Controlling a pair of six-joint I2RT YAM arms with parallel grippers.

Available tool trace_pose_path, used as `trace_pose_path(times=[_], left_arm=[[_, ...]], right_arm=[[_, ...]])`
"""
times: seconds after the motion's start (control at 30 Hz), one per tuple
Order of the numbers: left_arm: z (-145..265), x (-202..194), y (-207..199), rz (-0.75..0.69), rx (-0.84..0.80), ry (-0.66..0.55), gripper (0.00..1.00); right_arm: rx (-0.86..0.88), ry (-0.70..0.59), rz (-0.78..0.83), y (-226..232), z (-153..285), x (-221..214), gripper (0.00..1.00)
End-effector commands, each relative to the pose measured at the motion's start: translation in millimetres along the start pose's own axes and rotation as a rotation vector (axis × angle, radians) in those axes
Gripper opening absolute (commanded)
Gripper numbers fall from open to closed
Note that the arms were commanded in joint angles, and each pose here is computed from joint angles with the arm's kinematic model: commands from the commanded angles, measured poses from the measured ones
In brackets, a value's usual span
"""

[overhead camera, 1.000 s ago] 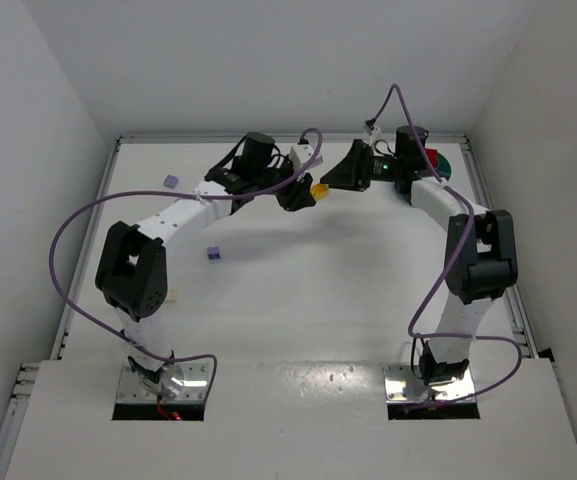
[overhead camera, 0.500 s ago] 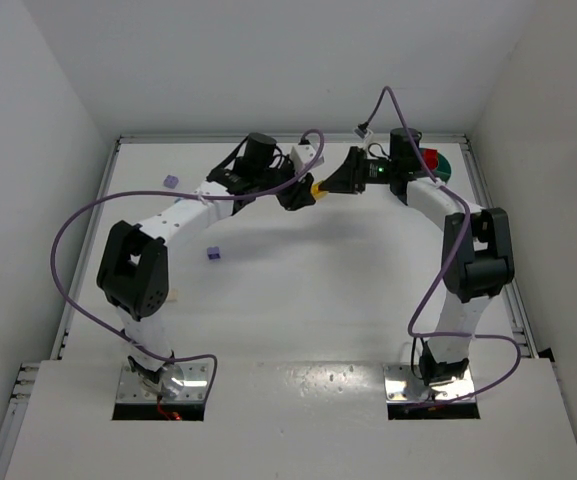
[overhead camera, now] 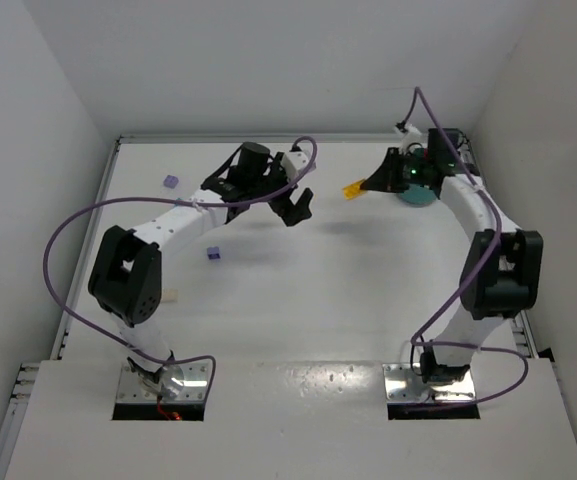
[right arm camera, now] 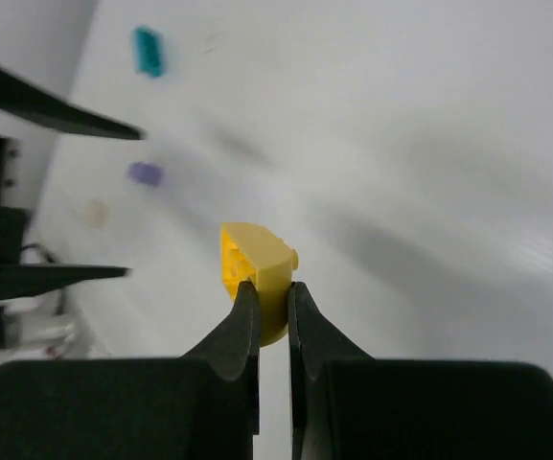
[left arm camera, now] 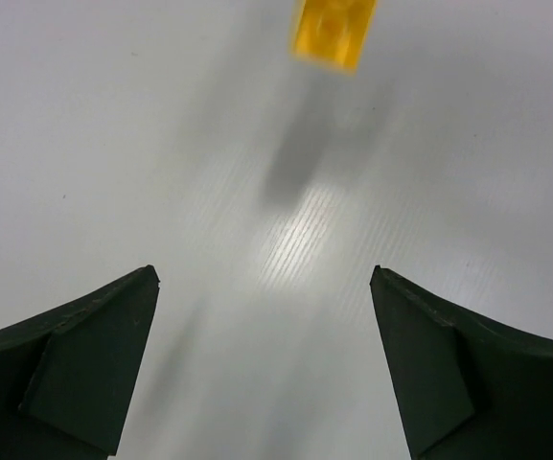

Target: Sort the legos into containers by color

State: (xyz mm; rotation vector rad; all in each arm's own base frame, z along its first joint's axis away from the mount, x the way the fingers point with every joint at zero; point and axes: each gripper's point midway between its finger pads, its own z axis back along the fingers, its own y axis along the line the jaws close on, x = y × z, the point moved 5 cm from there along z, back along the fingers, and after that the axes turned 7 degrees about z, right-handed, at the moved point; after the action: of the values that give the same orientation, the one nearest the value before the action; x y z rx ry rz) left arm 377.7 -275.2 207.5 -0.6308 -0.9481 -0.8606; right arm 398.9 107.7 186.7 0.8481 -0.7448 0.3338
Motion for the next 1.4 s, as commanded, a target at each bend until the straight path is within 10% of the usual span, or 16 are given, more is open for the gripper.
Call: trace_pose_path(times=[0.0,0.2,0.4,1.37], left_arm=[[33.2,30.2,12.5,0.001,0.106,-0.107,0.99],[46.0,32.4,31.0,0.100,0.249,-0.120,0.99],[42.3,22.0,46.6,0.169,0.303,-0.067,0.99],[62.4,8.5,95.7,0.323,0.594,-0.042,0.99]], right_arm=[[-0.320,-0.010,0.195,-24.2,61.0,24.1,0.00],[-0.873,-0.024,0.299,-78.9,144.6,43.3,0.00],[-1.079,-0.029,0.307,-109.5,167.4,57.6,0.00],[-1.180,-0.008,0.259,-179.1,136.5,70.4,0.00]])
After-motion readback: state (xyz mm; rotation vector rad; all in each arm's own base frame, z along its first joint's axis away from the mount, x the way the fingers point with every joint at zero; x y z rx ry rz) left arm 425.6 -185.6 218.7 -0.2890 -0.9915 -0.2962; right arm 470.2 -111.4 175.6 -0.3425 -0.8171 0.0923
